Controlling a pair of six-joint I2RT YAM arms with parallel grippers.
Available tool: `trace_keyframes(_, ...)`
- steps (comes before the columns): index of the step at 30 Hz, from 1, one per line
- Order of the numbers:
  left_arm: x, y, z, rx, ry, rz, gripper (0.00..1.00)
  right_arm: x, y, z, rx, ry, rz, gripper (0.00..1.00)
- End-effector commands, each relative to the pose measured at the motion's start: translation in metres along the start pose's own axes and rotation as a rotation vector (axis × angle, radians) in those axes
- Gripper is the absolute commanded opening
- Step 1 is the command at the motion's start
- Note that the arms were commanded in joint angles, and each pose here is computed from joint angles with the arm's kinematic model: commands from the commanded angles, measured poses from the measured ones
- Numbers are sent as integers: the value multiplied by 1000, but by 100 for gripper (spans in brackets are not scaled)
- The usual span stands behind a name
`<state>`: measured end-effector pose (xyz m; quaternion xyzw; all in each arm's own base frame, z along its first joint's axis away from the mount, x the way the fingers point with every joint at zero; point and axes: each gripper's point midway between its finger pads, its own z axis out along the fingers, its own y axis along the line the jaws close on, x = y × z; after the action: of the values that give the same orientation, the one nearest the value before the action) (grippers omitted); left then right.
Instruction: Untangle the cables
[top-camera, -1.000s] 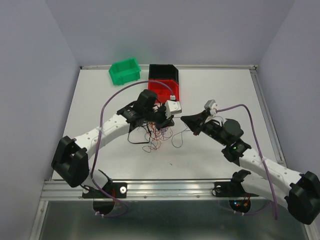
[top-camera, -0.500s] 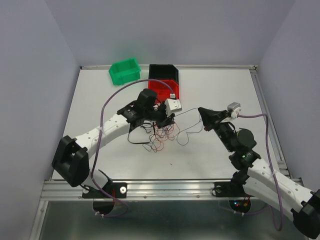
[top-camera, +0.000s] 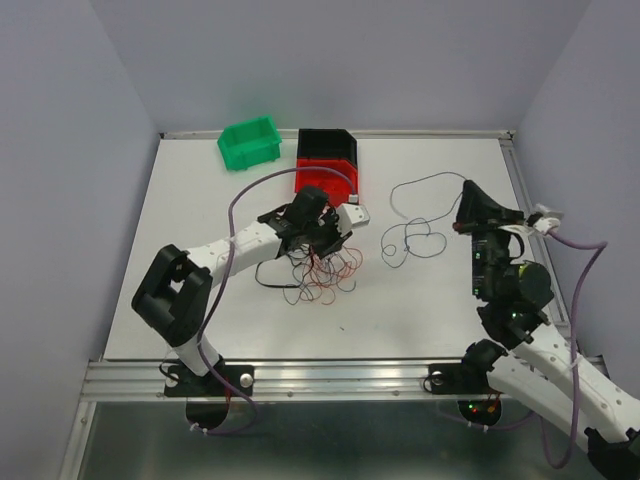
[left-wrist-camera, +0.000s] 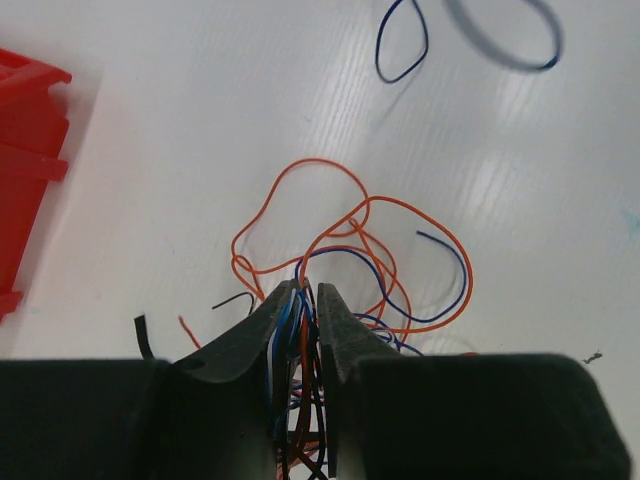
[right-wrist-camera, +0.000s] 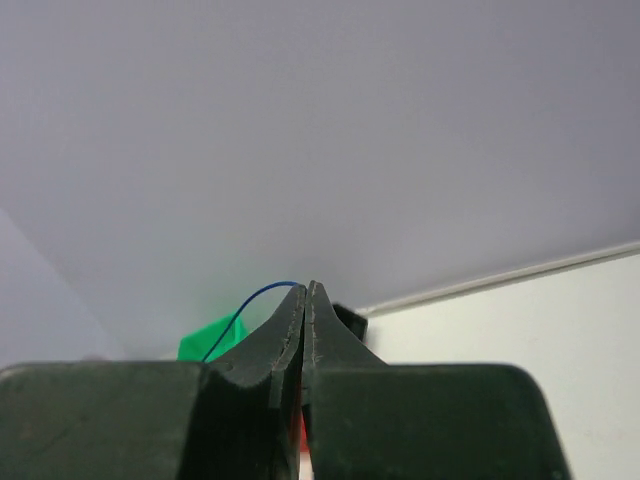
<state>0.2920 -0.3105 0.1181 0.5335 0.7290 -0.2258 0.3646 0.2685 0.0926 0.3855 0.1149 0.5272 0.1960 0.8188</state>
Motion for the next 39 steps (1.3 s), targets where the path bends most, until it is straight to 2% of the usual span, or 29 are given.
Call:
trace_keyframes(1,-1,30,5,-116,47,0,27,-100,-20,-1,164,-233,153,1)
trace_keyframes(6,16,56,8,-220,115,-53,29,-153,-18,-4,186,-277,162,1)
trace_keyframes(9,11,67,3,-239,93,-84,31,-164,-3,1,135,-222,167,0)
trace_keyframes(10,3,65,-2,-226,60,-85,33,-161,1,5,132,-180,146,0)
trace_keyframes(12,-4,67,-10,-227,21,-85,45,-150,11,10,92,-134,147,1)
trace_keyframes(14,-17,62,-24,-223,-32,-70,55,-129,15,12,81,-59,125,1)
trace_keyframes(19,-39,50,-51,-216,-134,-27,65,-46,2,13,147,149,47,0)
trace_keyframes(24,-39,54,-59,-255,-142,-23,67,49,-26,12,280,339,-95,1)
trace_keyframes(28,-35,58,-55,-273,-126,-32,67,95,-50,21,398,421,-210,1)
trace_keyframes(32,-32,61,-52,-280,-115,-42,67,137,-74,31,429,524,-219,1)
trace_keyframes(34,-32,60,-51,-276,-115,-41,67,148,-104,33,485,554,-216,0)
trace_keyframes(35,-31,61,-51,-278,-111,-43,67,168,-115,30,488,615,-200,1)
trace_keyframes(39,-31,60,-49,-268,-107,-46,67,184,-186,18,673,659,-197,0)
